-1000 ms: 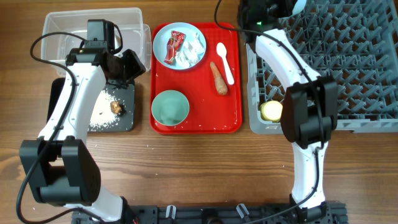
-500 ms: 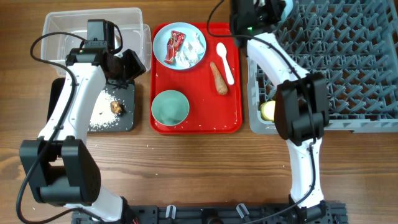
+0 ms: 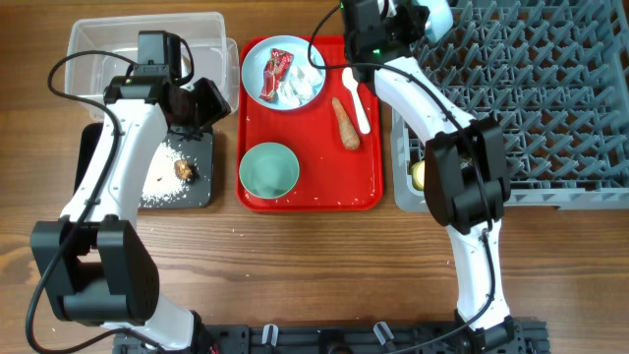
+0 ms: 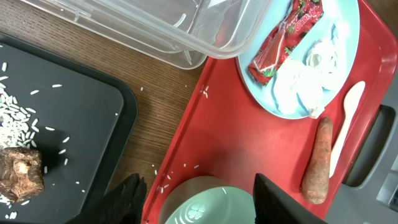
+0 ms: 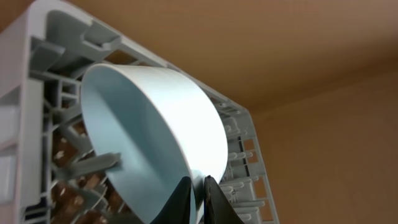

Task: Sort waste into correct bins and load items into the dishwasher rack
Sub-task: 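Reach the right gripper to the green bowl on the red tray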

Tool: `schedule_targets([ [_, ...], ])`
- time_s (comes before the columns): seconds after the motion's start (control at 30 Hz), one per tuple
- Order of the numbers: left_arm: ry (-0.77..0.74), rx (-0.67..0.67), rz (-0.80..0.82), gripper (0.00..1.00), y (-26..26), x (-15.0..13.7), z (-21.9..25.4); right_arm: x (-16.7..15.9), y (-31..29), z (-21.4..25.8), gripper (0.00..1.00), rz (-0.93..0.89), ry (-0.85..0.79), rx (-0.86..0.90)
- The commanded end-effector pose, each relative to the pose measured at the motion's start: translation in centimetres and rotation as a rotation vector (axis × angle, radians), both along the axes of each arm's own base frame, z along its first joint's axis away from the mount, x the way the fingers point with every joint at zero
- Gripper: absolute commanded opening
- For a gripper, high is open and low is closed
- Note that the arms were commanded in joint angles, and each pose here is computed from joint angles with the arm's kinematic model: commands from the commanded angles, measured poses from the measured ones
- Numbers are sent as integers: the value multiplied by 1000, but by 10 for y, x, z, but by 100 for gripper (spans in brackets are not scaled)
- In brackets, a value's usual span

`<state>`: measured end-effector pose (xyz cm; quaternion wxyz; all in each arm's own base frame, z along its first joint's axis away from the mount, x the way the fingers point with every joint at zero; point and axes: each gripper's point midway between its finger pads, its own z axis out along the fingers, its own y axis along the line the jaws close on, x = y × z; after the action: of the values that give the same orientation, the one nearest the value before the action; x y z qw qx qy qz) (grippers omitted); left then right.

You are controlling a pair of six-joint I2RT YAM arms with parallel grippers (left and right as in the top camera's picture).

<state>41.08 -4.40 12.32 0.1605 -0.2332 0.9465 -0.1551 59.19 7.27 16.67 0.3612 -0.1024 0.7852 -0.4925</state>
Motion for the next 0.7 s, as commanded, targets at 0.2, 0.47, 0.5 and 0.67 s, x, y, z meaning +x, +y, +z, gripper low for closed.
schedule_targets([
  [0.2, -24, 4, 7, 57, 2, 3, 9, 0, 24, -15, 61, 51, 17, 19],
  [0.47, -21, 5, 7, 57, 2, 2, 9, -10, 58, 25, 100, 88, -113, 118],
  [0.5, -21, 5, 7, 57, 2, 2, 9, -13, 62, 34, 100, 93, -132, 133],
  [0.67, -22, 5, 7, 58, 2, 2, 9, -35, 99, 46, 100, 223, -73, 333],
])
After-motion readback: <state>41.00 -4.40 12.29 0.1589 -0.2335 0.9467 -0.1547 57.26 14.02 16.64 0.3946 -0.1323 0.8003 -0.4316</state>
